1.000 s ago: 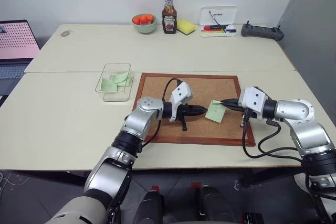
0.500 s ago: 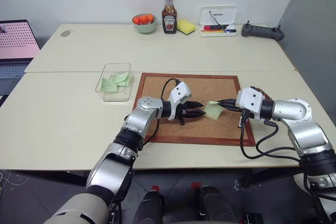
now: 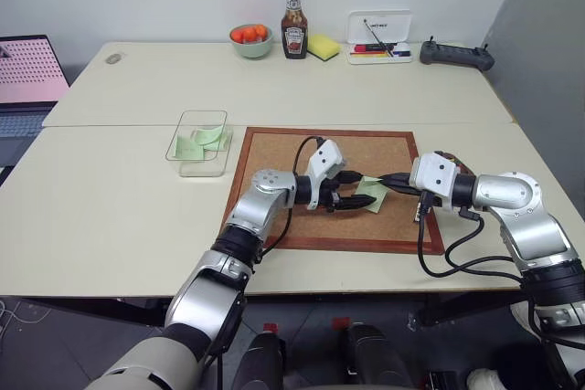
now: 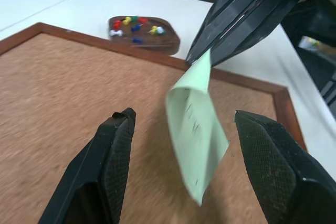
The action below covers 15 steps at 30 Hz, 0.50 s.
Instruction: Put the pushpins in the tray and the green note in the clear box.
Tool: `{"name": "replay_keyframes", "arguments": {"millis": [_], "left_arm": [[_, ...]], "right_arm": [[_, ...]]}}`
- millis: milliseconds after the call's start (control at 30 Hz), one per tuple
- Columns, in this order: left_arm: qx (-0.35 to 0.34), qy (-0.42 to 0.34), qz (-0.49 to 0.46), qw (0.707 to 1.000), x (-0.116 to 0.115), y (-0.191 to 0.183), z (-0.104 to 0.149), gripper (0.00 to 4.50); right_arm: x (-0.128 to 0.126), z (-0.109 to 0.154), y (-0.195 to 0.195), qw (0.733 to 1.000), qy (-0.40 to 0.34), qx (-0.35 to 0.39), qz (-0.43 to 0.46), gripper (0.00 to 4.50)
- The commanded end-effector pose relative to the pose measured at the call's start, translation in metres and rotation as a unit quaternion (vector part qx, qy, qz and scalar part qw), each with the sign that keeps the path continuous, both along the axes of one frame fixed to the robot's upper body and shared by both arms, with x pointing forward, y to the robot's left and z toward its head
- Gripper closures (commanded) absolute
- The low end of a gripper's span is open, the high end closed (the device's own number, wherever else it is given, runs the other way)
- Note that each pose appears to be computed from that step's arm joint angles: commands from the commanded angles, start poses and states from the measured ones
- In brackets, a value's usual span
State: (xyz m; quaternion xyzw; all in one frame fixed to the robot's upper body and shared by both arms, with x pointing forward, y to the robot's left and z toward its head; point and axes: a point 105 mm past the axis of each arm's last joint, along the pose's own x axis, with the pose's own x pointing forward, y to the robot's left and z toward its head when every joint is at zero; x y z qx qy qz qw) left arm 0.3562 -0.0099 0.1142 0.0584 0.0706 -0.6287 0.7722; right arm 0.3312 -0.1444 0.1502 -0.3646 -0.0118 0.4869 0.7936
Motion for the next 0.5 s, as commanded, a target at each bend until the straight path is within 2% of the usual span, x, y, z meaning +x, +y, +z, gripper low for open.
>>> {"name": "replay_keyframes", "arguments": {"millis": [33,433,500], "left_arm": [[-0.02,0.0,-0.013,1.0,0.0001,-0.0042,0.0119,1.96],[0.004,-0.016,-0.029,0.999,-0.0042,-0.0048,0.0037,4.19],[0.003,-0.017,-0.028,0.999,-0.0041,-0.0053,0.0035,4.45]], "right_arm": [[-0.0017,0.0173,0.0046,1.0,-0.026,0.0,0.014,4.5],[-0.0044,0.0227,0.0106,0.999,-0.023,0.018,0.02,4.5],[-0.0051,0.0237,0.0118,0.999,-0.022,0.021,0.022,4.5]]}}
